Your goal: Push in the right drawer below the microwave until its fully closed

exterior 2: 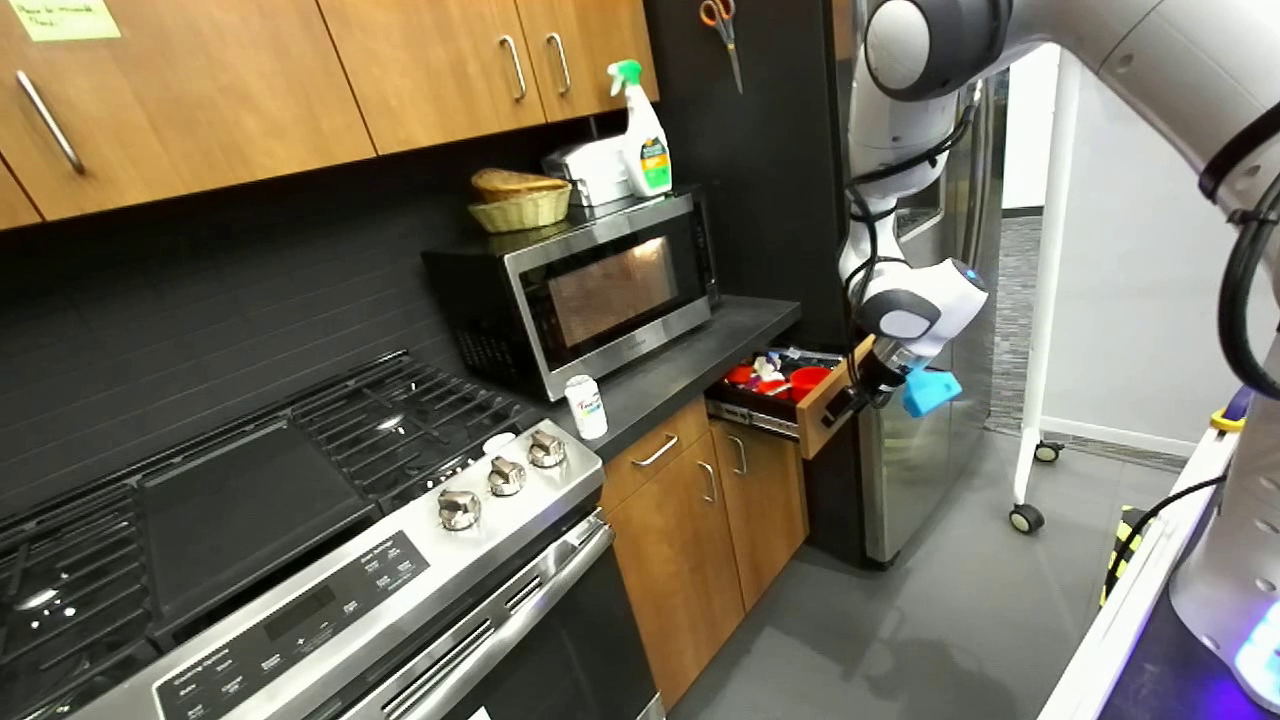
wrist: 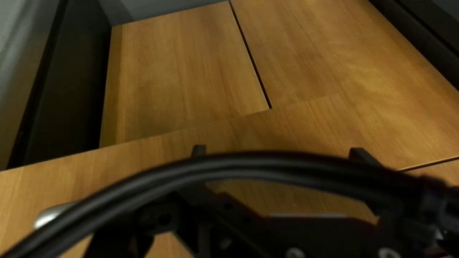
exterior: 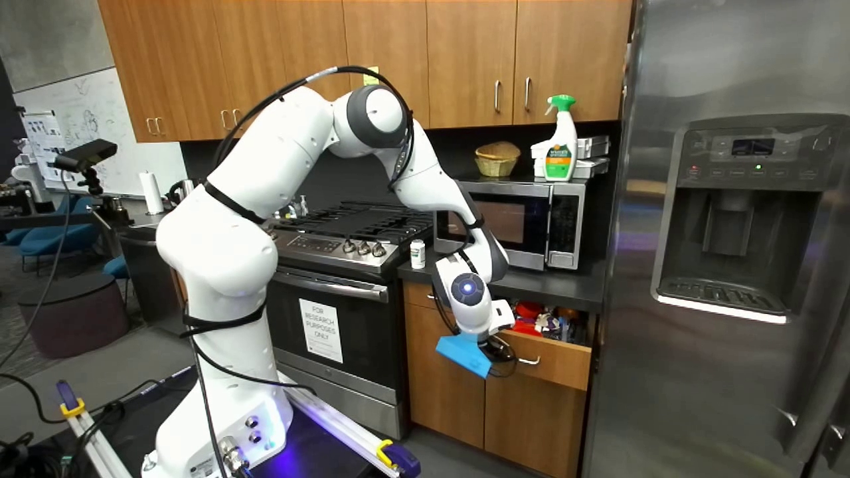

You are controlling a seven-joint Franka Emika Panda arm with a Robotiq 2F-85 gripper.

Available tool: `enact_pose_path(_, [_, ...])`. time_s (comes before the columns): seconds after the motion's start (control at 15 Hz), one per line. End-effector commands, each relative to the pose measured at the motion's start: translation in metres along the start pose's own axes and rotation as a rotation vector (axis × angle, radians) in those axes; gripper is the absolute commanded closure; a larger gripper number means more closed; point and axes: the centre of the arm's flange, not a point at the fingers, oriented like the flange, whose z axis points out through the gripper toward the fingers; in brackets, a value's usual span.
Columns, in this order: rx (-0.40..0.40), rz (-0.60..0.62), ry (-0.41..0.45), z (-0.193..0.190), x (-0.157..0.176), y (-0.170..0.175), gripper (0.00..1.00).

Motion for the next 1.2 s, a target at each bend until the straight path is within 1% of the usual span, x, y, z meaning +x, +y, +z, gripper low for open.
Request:
enact_pose_path(0.0, [-0.024,0.021,0.024,0.005,0.012,-0.009,0.00])
enact_pose_path(0.47, [-0.047,0.077,0.038,0.025,0.013,-0.022,0.00])
enact_pose_path(0.93, [-0.060,0.123,0.051,0.029,0.016,-0.023,0.00])
enact_pose_path(1.13, [-0.074,0.140,0.082,0.024,0.021,-0.026,0.00])
